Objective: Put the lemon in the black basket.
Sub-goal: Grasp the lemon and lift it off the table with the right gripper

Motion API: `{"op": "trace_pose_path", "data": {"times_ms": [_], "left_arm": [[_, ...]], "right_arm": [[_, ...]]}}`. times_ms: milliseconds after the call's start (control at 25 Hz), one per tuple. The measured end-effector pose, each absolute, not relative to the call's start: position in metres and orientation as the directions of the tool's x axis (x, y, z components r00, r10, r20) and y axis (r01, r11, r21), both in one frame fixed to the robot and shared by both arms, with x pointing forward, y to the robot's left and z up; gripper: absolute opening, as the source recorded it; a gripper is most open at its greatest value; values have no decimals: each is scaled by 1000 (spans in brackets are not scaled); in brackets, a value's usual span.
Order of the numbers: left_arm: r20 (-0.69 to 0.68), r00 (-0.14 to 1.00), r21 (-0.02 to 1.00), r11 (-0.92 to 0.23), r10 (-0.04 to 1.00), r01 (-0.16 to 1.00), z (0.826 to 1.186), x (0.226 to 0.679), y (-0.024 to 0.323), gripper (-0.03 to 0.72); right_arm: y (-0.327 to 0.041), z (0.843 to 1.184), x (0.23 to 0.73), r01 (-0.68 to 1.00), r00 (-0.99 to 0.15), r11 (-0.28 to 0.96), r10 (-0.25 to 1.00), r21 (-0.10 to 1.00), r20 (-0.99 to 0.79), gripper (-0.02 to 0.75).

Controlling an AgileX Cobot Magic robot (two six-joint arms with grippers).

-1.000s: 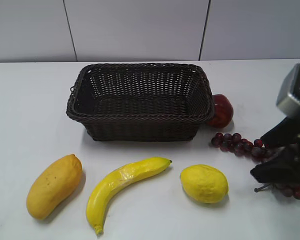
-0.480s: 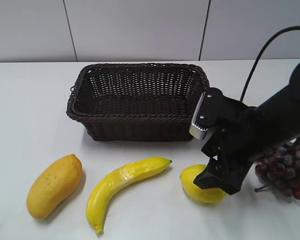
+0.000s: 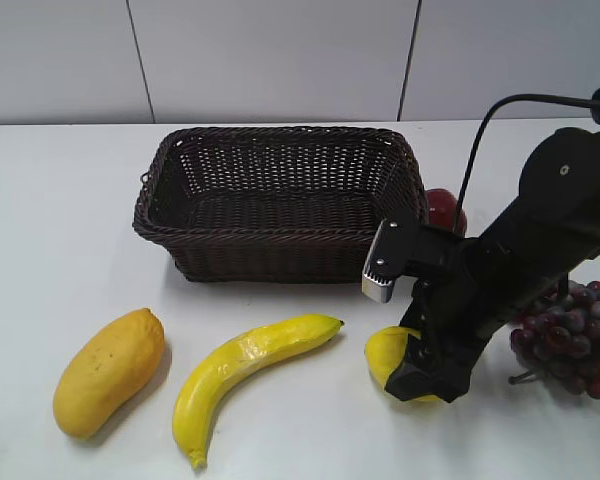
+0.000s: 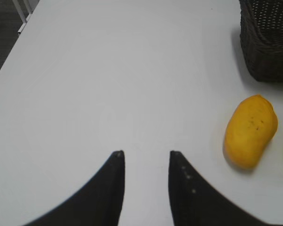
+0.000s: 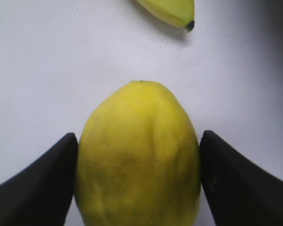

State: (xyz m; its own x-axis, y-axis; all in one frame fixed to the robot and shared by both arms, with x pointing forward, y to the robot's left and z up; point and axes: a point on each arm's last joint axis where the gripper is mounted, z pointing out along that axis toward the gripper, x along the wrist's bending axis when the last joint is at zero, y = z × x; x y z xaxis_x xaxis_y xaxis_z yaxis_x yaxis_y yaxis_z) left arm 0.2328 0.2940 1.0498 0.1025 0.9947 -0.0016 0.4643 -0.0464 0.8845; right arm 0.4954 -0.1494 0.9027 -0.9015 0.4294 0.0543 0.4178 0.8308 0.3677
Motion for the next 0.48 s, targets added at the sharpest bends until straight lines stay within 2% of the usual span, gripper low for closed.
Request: {"op": "trace_pose_path", "data": {"times_ms": [200, 320, 480], "left_arm": [[-2, 103, 884, -46, 995, 464, 1050, 233, 294, 239], [-2, 103, 884, -46, 995, 464, 1050, 233, 294, 239], [-2, 103, 884, -46, 995, 464, 1050, 233, 294, 239]], "right_arm": [[-149, 914, 491, 382, -922, 852, 379, 358, 80, 557], [-145, 941, 492, 346, -936, 849, 342, 399, 82, 555], [-136, 993, 508, 263, -944, 817, 328, 513, -39, 555]]}}
